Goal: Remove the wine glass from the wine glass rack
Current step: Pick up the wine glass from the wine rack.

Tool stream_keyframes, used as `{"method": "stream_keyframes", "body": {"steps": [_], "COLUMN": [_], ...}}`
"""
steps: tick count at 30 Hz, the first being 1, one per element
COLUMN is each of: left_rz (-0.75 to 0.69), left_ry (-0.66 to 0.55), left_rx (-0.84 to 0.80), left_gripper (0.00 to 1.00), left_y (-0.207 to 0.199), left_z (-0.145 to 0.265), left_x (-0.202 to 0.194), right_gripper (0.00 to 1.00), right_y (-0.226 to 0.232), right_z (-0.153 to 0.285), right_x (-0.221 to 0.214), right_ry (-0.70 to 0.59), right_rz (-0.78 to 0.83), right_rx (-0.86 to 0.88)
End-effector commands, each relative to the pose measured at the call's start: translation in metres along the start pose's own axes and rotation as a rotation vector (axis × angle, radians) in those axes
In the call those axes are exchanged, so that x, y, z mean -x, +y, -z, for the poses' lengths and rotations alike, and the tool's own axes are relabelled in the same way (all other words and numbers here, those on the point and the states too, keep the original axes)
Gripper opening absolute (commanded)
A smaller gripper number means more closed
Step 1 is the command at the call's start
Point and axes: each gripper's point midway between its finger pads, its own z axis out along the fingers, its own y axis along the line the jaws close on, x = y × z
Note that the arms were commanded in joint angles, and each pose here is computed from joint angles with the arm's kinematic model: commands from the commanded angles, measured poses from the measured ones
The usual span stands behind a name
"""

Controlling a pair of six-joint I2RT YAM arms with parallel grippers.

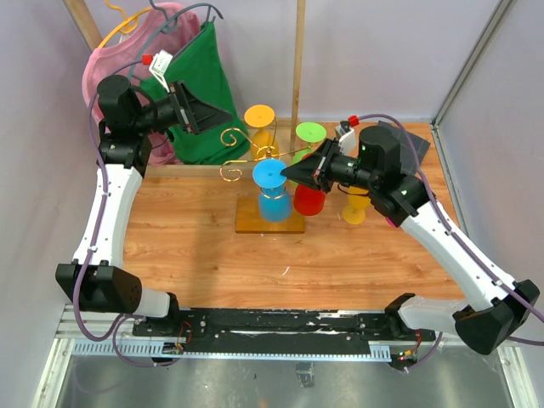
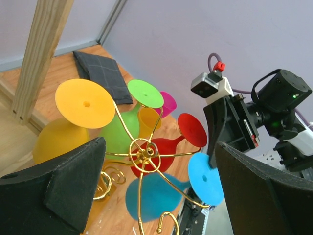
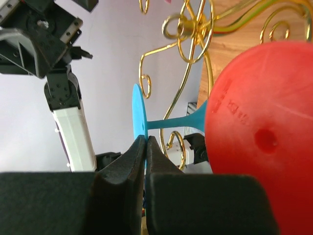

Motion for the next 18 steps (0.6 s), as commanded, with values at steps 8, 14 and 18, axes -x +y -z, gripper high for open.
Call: {"method": "stream_keyframes", "body": {"steps": [8,14,18], "left_rz": [-0.046,-0.043,-0.038], "left_ry": [0.002,0.002,0.001], "left_rx": [-0.033,-0.031,-0.032], "left_gripper": [0.99,0.99,0.99], "left_y": [-0.019,-0.018,-0.017], "left_z": [0.005,0.005,0.004], "left_x": [0.003,0.002,0.003], "right_gripper": [0.01,0.01,0.01], "right_y": [0.018,0.017,0.019], "right_z": [0.028,0.033,0.039], "right_x": [0.037,0.033,0.031], "right_ry": [-0.102,-0.101,-0.106], "right_rz": [0.066,0.056,0.054], "right_rx": [0.029,0.029,0.029]}}
